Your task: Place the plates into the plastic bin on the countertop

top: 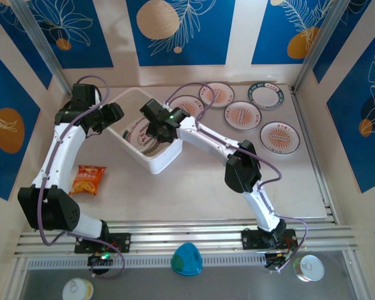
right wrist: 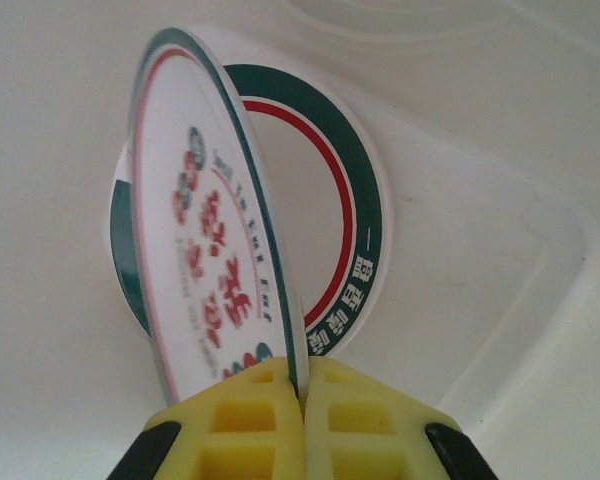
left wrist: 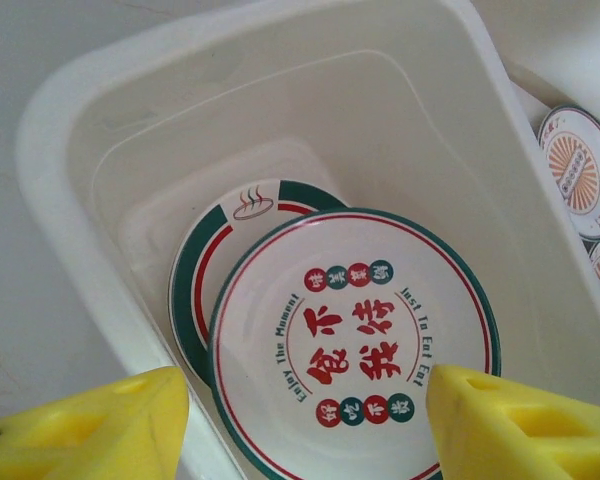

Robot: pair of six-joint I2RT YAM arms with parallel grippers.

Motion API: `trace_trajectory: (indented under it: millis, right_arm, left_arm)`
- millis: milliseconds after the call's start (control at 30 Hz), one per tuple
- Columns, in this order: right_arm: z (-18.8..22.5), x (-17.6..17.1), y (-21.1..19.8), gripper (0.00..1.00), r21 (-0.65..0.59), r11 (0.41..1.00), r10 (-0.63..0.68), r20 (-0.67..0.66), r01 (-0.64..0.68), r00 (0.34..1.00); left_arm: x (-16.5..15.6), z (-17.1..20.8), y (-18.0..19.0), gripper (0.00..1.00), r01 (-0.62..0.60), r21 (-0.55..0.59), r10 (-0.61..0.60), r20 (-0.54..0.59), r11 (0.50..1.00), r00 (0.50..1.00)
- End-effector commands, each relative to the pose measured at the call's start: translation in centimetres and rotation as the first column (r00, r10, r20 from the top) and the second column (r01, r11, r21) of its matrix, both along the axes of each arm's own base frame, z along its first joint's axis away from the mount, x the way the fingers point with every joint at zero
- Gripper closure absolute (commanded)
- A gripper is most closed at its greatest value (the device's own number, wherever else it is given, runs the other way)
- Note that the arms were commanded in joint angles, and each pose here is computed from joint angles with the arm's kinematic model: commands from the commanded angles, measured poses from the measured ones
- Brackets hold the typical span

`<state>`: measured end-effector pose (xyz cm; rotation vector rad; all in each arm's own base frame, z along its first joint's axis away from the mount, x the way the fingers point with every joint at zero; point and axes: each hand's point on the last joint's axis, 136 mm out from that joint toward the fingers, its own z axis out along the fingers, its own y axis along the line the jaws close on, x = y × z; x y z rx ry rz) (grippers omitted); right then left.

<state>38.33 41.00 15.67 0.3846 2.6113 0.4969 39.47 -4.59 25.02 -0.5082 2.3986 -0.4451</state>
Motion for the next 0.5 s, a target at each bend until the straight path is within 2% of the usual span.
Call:
trace_trajectory:
  millis: [0, 233, 367, 467]
  right_arm:
    - [-1.7, 0.4, 1.0, 1.00, 0.017, 0.999, -0.034, -0.019, 0.035, 0.999]
    - [-1.9, 0.5, 1.4, 1.00, 0.002, 0.999, -0.032, -0.035, 0.032, 0.999]
    - [0.0, 1.1, 2.0, 1.00, -0.032, 0.999, -0.001, 0.028, 0.002, 1.000]
    - [-1.3, 1.0, 1.8, 1.00, -0.011, 0.999, -0.033, -0.041, 0.033, 0.999]
  left_arm:
    - [0.3, 0.8, -0.6, 0.35, 0.042, 0.011, -0.042, 0.025, 0.999, 0.999]
    - [0.5, 0.2, -0.9, 0.34, 0.058, -0.006, -0.058, 0.013, 0.998, 0.998]
    - [0.4, 0.1, -0.8, 0.34, 0.061, 0.004, -0.061, 0.008, 0.998, 0.998]
    - [0.4, 0.0, -0.7, 0.34, 0.061, 0.004, -0.061, 0.004, 0.998, 0.998]
